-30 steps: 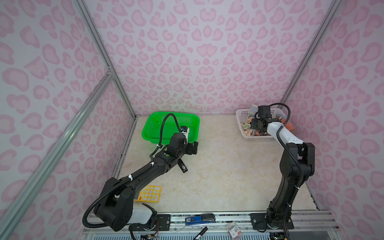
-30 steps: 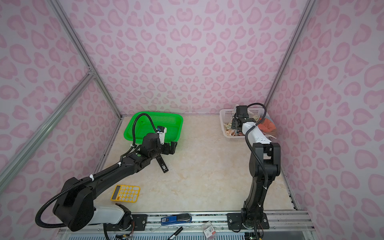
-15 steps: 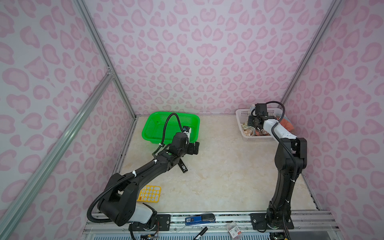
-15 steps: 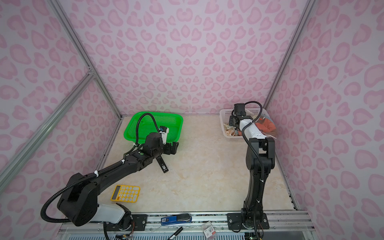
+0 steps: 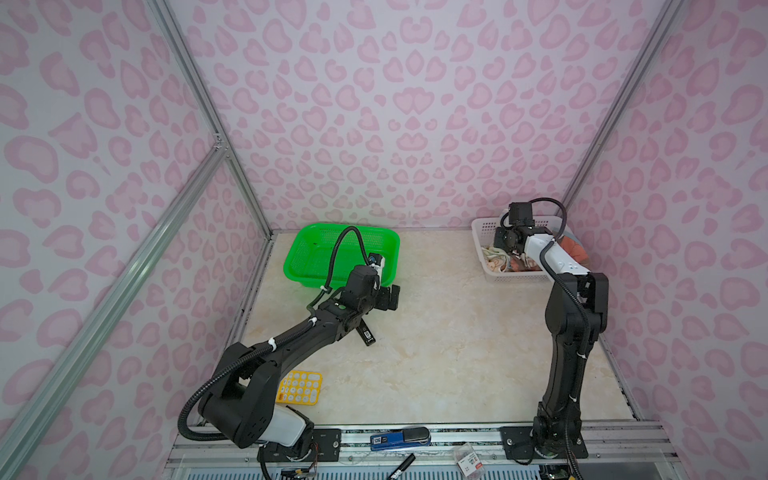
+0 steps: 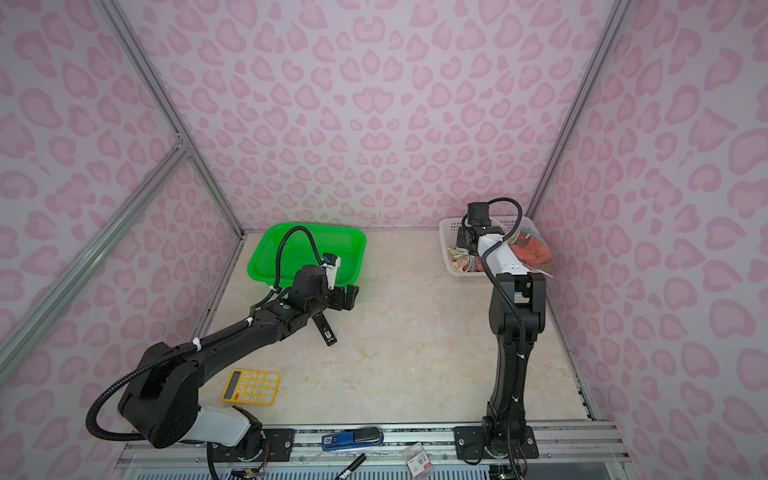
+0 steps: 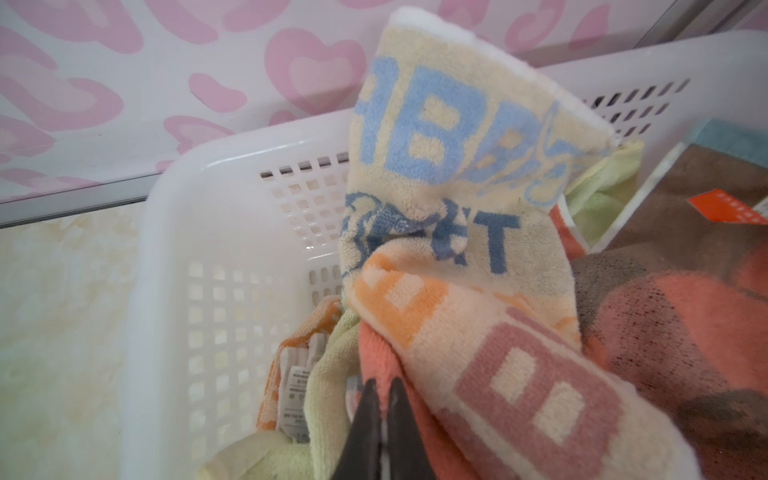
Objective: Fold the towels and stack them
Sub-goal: 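Grasp a towel in the white basket with right gripper while left moves forward, then lift the brown-and-coral towel out of the white basket with the right gripper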
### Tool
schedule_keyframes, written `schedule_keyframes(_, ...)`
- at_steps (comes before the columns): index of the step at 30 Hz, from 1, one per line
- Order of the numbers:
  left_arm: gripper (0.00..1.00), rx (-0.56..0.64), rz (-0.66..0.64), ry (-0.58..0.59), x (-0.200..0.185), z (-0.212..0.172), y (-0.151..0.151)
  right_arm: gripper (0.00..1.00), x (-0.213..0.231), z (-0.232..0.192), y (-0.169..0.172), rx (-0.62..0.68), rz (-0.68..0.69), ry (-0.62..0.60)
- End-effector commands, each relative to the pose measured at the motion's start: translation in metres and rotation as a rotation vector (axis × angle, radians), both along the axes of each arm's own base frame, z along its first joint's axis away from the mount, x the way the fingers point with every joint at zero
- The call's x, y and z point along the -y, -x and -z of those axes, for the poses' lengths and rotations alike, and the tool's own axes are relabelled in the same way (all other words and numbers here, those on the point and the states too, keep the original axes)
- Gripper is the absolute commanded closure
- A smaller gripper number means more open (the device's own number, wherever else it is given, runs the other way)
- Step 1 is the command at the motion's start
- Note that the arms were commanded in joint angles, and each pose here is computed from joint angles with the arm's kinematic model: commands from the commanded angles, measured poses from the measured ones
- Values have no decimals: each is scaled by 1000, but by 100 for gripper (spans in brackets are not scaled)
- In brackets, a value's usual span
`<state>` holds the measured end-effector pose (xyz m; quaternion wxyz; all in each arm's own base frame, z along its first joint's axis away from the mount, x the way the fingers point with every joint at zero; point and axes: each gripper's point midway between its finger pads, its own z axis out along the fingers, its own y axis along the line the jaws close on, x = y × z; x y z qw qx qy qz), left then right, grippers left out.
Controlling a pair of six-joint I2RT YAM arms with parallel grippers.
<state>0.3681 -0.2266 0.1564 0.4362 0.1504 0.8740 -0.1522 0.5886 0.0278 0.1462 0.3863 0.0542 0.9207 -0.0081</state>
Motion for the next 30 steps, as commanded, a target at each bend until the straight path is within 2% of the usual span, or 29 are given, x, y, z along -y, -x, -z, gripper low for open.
schedule_keyframes(1,2,18,15,-6,2,-7,0,100,-2,-15,4,12,-21,0)
schedule_keyframes(15,2,76,5,42,-2,-22,10,100,-5,-161,36,320,-30,-14)
schedule_keyframes(19,2,99,3,53,-5,-28,15,100,-5,-194,42,373,-42,1)
schedule_keyframes(30,2,176,14,119,-9,-43,25,100,-55,-274,73,477,-217,45)
